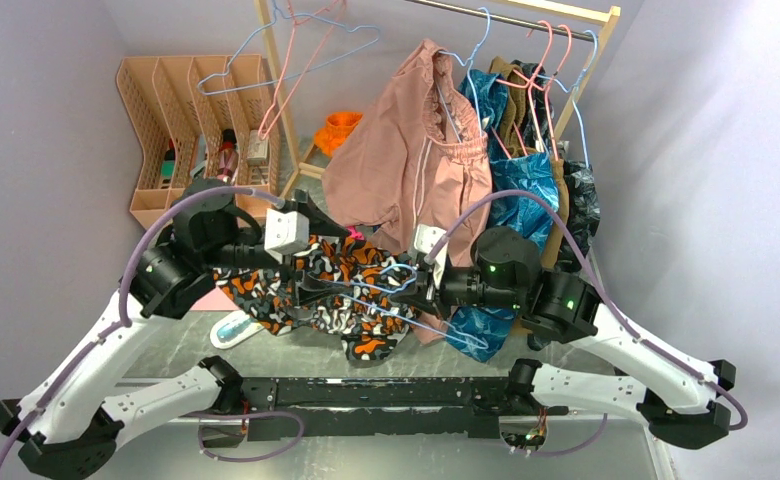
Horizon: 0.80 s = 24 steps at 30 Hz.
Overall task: Place the shorts on the hanger
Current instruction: Pick up the hanger from the clothesline.
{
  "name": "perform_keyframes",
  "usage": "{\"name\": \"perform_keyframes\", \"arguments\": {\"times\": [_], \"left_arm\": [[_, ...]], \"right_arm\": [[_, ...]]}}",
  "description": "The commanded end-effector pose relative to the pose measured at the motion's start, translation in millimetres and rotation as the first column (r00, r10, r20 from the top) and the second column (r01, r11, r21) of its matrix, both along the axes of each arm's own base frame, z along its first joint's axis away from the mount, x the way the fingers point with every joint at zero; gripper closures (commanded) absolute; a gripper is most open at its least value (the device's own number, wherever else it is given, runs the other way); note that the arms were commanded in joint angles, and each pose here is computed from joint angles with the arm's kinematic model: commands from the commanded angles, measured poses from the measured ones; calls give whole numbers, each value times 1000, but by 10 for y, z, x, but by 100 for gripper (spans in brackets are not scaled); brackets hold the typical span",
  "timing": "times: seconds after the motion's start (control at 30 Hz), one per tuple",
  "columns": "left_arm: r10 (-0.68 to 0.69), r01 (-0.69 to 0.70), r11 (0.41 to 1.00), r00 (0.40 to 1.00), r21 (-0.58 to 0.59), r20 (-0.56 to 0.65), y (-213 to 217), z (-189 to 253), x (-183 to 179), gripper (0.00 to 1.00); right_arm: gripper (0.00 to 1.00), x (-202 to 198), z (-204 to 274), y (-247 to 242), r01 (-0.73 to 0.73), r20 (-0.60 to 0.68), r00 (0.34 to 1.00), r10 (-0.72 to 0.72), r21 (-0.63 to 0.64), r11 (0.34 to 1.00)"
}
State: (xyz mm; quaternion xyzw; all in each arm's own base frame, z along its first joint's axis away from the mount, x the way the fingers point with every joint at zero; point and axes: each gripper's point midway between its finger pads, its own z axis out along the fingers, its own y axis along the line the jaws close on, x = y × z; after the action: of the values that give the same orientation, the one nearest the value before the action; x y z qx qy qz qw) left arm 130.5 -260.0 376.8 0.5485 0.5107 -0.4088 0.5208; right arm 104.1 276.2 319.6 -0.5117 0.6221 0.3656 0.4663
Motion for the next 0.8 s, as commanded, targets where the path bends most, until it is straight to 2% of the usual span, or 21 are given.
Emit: {"name": "perform_keyframes", "arguments": {"times": [0.0,0.13,0.37,0.77], "left_arm": [[-162,164,986,985,33,-52,-59,-17,-229,7],[-167,177,981,979,83,-120,-98,-225,-186,11],[-173,194,974,971,117,-167,-126,-413,-165,18],[-174,207,968,961,143,-216,-138,-666,-167,38]], "right_arm": [[100,-93,-2,-63,-37,12,999,37,7,999],[100,-98,42,-38,-45,18,999,45,27,999],[100,-116,100,53,-72,9,997,72,54,996],[100,-91,176,163,-85,7,996,85,78,993]]}}
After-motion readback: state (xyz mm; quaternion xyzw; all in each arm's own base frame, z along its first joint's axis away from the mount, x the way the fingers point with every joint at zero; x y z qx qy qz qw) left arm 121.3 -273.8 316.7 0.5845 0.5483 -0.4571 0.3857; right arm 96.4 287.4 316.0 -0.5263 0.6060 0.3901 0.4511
